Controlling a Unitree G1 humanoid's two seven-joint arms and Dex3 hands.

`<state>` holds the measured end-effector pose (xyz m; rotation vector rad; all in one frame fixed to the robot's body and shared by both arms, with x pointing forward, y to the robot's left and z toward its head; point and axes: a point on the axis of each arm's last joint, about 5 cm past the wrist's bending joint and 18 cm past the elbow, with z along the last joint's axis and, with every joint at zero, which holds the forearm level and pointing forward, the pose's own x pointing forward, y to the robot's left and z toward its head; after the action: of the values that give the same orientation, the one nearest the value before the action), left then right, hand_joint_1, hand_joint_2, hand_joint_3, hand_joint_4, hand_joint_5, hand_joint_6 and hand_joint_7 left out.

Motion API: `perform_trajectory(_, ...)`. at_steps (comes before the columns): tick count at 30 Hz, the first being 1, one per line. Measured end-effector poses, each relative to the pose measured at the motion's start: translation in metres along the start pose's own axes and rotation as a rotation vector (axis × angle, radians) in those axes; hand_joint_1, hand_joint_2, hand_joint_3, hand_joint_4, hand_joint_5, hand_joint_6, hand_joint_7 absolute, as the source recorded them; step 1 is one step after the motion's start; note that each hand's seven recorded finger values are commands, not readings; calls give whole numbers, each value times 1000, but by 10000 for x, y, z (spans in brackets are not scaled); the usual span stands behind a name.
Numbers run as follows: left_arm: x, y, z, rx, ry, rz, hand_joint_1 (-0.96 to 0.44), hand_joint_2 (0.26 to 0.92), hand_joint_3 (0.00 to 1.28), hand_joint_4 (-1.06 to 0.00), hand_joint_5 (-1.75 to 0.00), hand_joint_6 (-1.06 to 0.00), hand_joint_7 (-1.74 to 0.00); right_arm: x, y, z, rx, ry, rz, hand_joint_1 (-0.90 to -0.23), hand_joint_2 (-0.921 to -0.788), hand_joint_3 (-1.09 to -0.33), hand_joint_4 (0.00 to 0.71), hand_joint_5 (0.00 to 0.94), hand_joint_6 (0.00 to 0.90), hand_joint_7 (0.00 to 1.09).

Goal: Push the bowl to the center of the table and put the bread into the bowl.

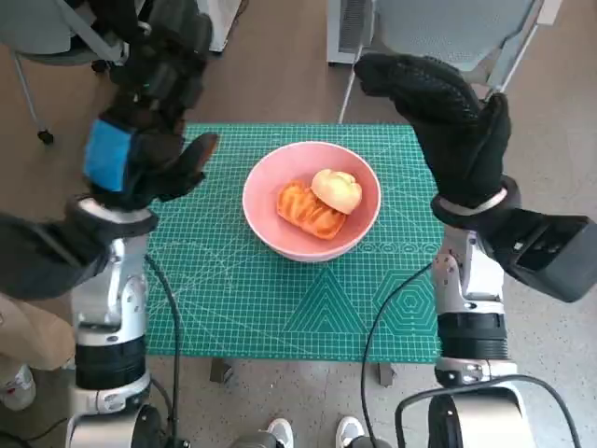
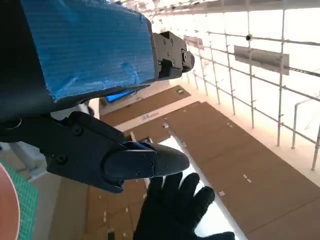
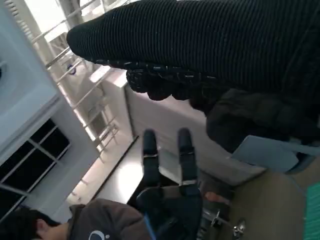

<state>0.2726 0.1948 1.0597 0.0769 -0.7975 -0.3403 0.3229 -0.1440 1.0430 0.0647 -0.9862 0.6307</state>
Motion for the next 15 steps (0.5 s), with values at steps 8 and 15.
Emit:
perform_trajectory(8,-115,8,0,-14,-6,18,-740,921,374,-18,-4,-123,-95,70,2,25,-17,-39,39,-744,-921,-837,39,0,0,235)
perform_trajectory(15,-126,-5,-10,-33,-14,20,-744,921,366,-19,-3,-129,-108,98,-23,37,-31,-56,69,-747,-921,-833,38,0,0,235)
